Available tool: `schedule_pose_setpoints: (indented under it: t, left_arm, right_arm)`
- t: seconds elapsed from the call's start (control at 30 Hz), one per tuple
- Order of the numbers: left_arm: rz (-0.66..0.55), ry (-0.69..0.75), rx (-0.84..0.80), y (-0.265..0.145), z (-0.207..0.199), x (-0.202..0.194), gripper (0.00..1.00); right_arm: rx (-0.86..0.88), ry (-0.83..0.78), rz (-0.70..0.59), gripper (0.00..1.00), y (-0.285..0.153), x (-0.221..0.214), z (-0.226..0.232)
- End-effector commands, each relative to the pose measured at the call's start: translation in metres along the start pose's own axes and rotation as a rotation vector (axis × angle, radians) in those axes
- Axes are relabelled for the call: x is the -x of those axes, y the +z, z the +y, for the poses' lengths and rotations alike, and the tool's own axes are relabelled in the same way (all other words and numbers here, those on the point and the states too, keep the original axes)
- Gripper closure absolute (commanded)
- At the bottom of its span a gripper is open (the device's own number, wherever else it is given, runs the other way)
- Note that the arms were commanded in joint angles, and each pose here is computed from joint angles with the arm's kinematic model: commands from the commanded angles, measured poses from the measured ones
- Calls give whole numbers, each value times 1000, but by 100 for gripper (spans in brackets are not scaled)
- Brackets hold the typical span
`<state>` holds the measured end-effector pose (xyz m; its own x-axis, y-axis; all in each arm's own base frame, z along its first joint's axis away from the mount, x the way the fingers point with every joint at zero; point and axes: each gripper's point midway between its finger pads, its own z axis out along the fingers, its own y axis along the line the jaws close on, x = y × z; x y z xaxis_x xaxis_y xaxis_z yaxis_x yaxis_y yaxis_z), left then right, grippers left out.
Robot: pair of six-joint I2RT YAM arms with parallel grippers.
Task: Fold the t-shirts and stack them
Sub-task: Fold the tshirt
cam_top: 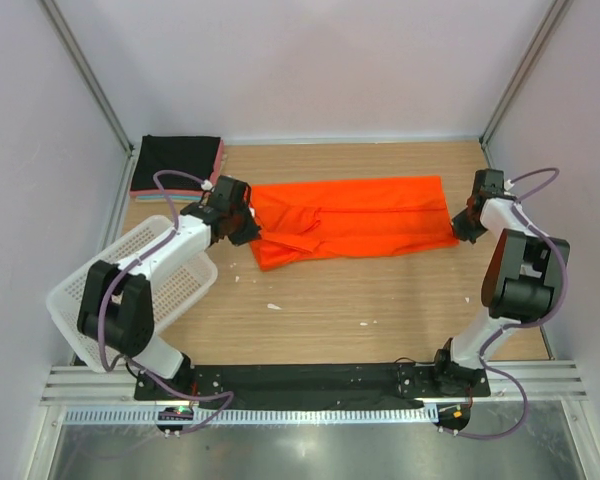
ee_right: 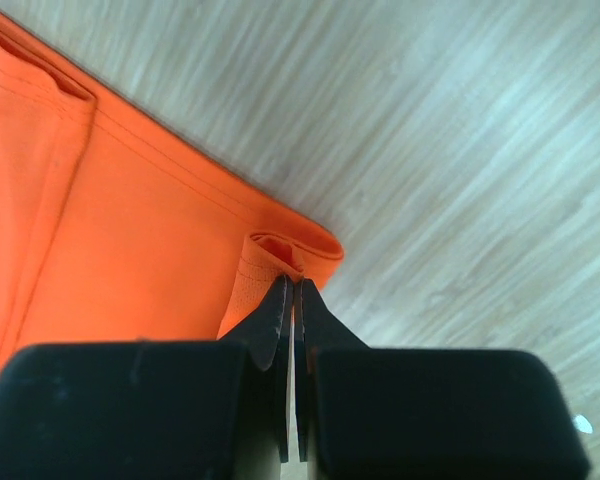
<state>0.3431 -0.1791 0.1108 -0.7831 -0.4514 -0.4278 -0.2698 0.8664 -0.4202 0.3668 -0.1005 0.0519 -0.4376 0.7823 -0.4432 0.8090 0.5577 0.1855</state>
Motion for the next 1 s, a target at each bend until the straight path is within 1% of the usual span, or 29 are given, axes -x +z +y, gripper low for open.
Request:
schedule_pose_setpoints:
  t: [0.0,0.17,0.3,0.4,0.63,0.8,0.93,0.97]
  left_arm:
    - [-30,39,-37,-3,-13,26,100]
    - [-23,57,-11,11,-13,42,100]
    - [-27,61,1,18,-15,56,100]
    - [12,56,-4,26,-14,55,100]
    - [41,31,34,40,-6,61,100]
    - [53,30,38,48,-6,64,100]
    - [64,34,47,56,-5,64,100]
    - [71,34,53,59,-3,63,100]
  right_arm:
    - [39,-2,-35,99,-4,23,24]
    - [38,12,3,99,7,23,36]
    - [56,6,2,99,8,32,54]
    - [53,6,12,99,13,34,59]
    - [51,12,46,99,28,32,68]
    - [102,2,29,98,27,43,87]
    - [118,-12,11,84,18,52,94]
    - [116,-16,11,76,17,52,93]
